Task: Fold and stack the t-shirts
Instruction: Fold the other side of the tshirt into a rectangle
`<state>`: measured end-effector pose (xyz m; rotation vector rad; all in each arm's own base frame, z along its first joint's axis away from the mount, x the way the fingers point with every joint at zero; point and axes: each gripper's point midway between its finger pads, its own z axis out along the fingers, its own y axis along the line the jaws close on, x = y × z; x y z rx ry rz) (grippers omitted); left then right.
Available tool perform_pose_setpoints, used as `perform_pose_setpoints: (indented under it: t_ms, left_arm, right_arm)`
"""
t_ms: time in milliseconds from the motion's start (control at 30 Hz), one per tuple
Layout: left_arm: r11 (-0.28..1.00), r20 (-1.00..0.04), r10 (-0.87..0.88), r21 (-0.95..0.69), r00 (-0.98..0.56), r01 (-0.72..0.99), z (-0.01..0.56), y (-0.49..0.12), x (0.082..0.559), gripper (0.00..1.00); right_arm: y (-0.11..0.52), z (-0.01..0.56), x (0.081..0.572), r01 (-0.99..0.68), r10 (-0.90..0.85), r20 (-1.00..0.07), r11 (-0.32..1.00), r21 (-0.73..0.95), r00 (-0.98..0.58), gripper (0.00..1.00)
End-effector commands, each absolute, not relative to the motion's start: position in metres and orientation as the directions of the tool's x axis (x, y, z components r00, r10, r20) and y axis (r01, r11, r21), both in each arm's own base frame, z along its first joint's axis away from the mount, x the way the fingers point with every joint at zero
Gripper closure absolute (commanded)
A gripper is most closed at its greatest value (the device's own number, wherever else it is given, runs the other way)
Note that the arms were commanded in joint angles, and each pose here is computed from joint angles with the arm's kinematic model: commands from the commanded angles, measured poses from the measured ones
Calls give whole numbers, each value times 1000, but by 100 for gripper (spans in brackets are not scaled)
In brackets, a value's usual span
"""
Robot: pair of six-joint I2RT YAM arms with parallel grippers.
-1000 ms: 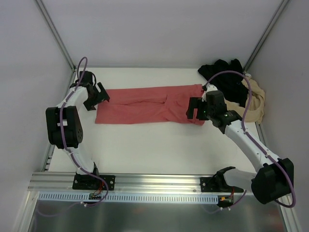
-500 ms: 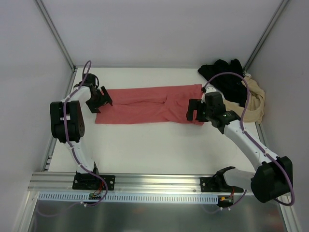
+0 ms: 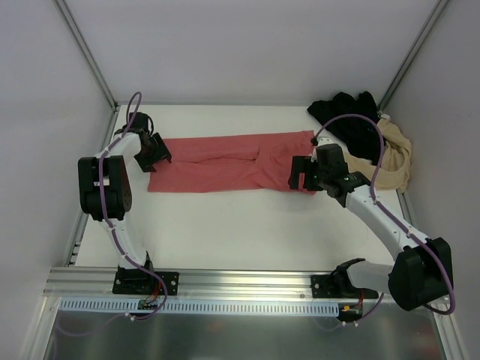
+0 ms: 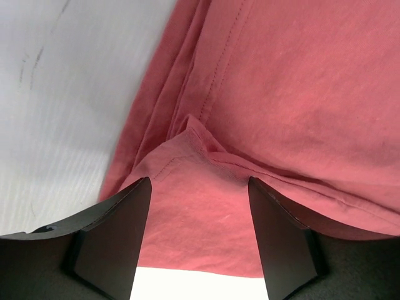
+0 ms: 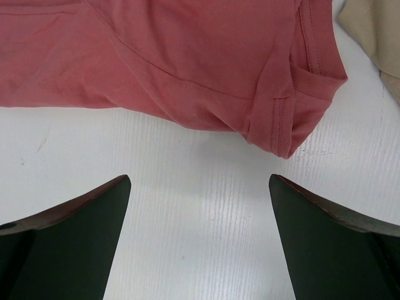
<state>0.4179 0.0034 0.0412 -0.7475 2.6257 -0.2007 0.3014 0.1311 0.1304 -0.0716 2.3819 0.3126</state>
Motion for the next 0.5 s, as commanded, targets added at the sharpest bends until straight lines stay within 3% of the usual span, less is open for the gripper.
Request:
perform_pose_setpoints:
  t_ms: [0, 467]
  left_arm:
    - [838, -402, -545, -236, -736, -492, 59, 17, 432, 35]
    - [830, -396, -556, -226, -731, -509, 50, 21, 443, 34]
  right_arm:
    - [133, 128, 304, -147, 35, -679, 967, 209, -734, 1]
    - [134, 121, 305, -147, 30, -669, 968, 206, -743, 0]
